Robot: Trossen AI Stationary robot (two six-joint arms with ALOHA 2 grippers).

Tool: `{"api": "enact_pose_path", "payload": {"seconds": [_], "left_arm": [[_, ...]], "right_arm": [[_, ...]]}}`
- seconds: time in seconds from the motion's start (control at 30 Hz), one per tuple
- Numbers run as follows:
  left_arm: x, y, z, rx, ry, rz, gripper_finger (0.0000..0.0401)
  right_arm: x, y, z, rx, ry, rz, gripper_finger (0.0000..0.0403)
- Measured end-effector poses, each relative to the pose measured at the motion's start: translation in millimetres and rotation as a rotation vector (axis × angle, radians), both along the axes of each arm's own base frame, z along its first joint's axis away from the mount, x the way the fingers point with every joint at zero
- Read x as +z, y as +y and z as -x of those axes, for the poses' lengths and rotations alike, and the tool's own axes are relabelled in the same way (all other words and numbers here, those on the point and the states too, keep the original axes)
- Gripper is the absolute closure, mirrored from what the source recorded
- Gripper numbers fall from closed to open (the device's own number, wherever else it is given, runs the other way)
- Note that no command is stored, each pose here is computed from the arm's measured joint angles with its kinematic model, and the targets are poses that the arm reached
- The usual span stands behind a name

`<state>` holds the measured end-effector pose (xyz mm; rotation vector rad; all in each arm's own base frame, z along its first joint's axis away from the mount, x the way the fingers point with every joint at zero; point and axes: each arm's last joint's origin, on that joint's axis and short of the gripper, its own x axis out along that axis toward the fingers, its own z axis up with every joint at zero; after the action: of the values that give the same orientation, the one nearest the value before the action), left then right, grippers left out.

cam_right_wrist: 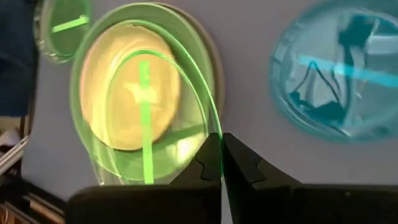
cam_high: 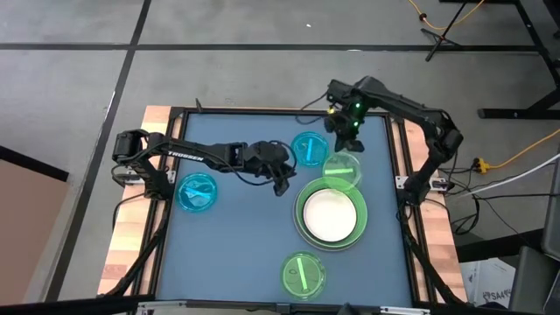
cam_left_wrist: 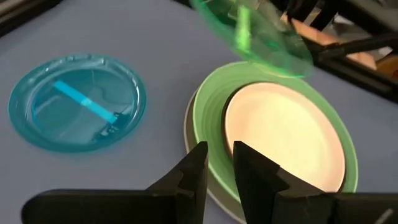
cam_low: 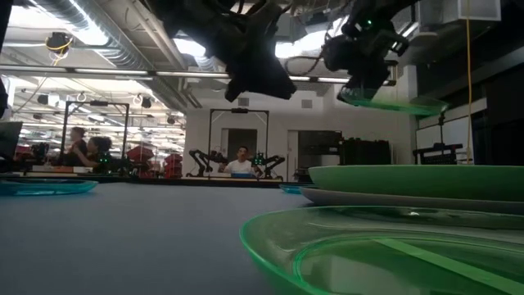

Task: Stack plastic plates
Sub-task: Stack the top green plate on the white plate

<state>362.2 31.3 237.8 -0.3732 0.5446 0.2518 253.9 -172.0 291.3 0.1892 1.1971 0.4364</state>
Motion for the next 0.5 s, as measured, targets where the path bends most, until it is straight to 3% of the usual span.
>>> {"api": "enact_pose_path", "payload": {"seconds": [0.5], "left_arm": [[-10,-35,6,-0.097,0.128,0.005,0.0332]], "right_arm": [[-1,85,-43,0.276,-0.013,0.006,0.0403]]}}
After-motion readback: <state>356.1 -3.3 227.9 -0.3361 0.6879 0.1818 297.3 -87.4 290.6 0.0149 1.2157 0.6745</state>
